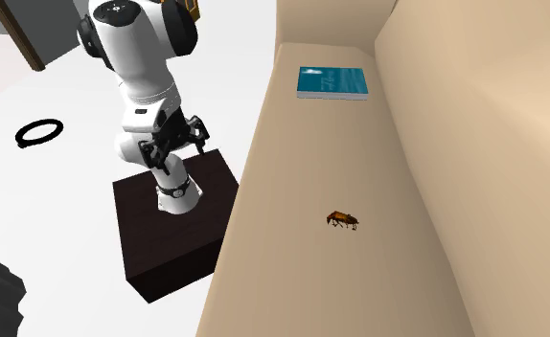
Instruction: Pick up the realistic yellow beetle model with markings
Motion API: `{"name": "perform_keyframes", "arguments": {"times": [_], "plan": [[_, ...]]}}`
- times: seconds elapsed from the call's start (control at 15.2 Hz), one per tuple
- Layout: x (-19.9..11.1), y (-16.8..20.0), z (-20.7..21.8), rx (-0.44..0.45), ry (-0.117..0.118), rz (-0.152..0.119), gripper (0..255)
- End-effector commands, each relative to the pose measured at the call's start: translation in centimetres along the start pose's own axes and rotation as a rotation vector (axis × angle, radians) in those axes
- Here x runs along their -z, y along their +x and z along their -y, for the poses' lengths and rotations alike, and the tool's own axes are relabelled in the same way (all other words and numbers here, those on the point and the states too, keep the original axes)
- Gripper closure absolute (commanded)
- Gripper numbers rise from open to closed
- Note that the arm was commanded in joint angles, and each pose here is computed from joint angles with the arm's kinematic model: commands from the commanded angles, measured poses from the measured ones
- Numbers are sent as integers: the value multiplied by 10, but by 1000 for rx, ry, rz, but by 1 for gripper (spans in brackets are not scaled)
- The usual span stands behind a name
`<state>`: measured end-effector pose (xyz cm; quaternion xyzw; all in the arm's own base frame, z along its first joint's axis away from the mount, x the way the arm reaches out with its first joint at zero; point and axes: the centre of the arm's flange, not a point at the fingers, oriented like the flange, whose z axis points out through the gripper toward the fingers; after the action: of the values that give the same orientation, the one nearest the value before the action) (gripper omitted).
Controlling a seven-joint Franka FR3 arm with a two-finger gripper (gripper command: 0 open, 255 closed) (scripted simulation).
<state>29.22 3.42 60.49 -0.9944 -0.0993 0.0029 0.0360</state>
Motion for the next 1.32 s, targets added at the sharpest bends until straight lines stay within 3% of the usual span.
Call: {"name": "perform_keyframes", "arguments": {"times": [0.0, 1.25], "plan": [[0, 0, 0, 0, 0, 0, 0], [-60, 218, 138, 140, 33, 127, 0]]}}
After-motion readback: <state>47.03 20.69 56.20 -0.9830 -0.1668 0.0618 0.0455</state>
